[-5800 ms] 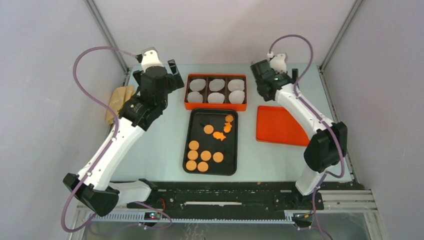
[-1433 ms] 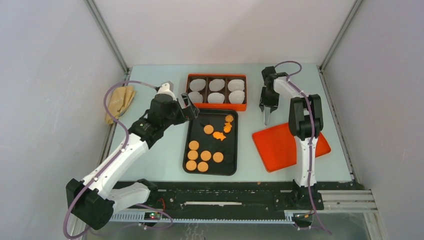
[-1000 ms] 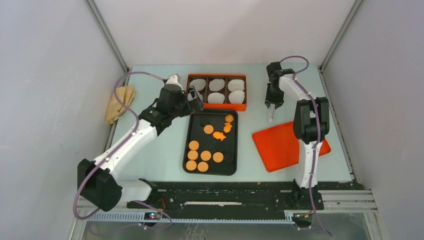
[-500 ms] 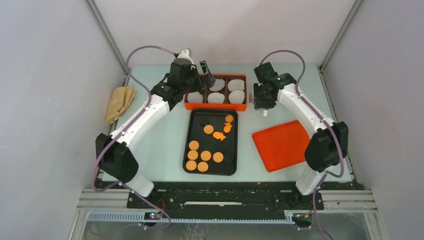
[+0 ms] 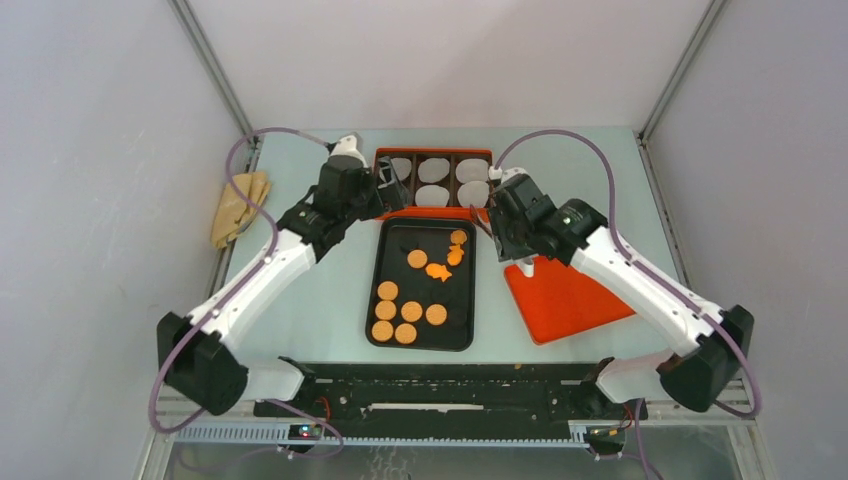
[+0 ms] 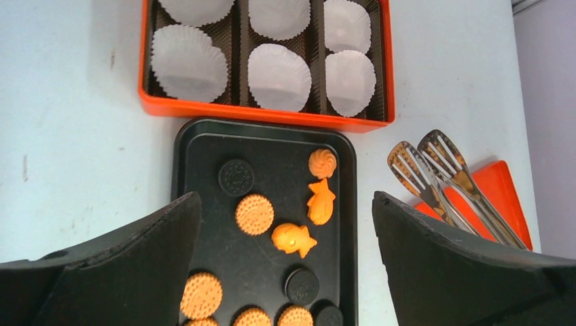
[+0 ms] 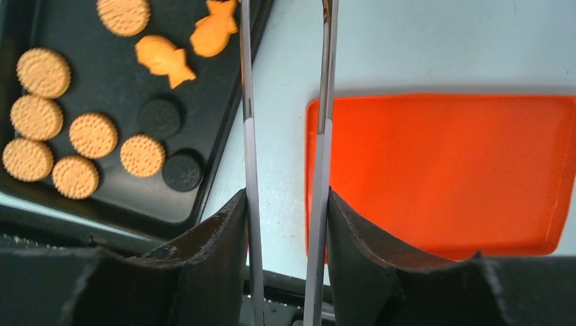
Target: Pack the cookies
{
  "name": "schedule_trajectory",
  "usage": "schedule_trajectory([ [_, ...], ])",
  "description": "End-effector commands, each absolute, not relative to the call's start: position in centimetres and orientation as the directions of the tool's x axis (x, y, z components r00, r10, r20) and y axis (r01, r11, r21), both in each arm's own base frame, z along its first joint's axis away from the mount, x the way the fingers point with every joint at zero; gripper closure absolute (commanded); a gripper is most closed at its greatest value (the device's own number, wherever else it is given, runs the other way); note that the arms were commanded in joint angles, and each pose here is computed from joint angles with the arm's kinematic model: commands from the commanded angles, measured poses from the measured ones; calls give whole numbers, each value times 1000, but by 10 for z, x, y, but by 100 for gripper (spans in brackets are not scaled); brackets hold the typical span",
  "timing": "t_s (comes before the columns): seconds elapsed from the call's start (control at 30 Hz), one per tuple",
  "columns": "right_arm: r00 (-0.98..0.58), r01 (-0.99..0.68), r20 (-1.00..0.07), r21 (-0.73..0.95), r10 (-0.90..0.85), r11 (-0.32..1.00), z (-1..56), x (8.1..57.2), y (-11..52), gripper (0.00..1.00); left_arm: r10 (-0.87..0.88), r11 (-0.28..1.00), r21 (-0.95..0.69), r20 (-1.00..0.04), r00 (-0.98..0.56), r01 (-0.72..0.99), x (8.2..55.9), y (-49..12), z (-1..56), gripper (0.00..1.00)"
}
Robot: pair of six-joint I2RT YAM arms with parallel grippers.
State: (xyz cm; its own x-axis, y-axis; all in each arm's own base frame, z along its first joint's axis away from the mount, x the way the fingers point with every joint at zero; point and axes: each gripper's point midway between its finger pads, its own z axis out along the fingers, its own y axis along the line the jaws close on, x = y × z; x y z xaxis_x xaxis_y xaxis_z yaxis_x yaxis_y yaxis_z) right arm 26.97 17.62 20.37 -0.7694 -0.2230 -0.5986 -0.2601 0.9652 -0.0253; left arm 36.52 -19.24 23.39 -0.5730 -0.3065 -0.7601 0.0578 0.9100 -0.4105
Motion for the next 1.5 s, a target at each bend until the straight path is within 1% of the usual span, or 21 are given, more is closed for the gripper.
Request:
schedule_trajectory([
  [0.0,-695,-300,-672,-54,-257,952,224,247,185,50,-336,911,-410,-806,-487,51,347,-172,254,0],
  [0.07,-681,-360,-672,-36,-290,932,222,230,199,48,-340,910,-412,-809,-479,50,342,-168,255,0],
  [0.17,-679,-434,-663,16,-316,901,212,210,221,47,-344,908,-415,-807,-480,46,335,-164,254,0],
  [0.3,-674,-501,-655,66,-341,863,201,191,251,47,-349,908,-416,-806,-478,38,328,-159,252,0],
  [0.4,-679,-523,-640,78,-360,849,189,186,267,47,-350,911,-411,-810,-471,29,324,-155,251,0],
  [0.7,-670,-565,-632,94,-389,820,167,191,301,45,-353,916,-401,-818,-453,10,316,-144,250,0],
  [1.03,-684,-543,-592,23,-426,839,134,210,303,45,-350,918,-397,-822,-449,13,314,-143,250,0],
  [1.33,-704,-541,-570,43,-424,840,117,219,311,45,-348,917,-398,-825,-445,21,313,-143,252,0],
  [1.47,-710,-538,-553,26,-436,843,112,221,311,45,-347,918,-397,-826,-444,21,313,-142,251,0],
])
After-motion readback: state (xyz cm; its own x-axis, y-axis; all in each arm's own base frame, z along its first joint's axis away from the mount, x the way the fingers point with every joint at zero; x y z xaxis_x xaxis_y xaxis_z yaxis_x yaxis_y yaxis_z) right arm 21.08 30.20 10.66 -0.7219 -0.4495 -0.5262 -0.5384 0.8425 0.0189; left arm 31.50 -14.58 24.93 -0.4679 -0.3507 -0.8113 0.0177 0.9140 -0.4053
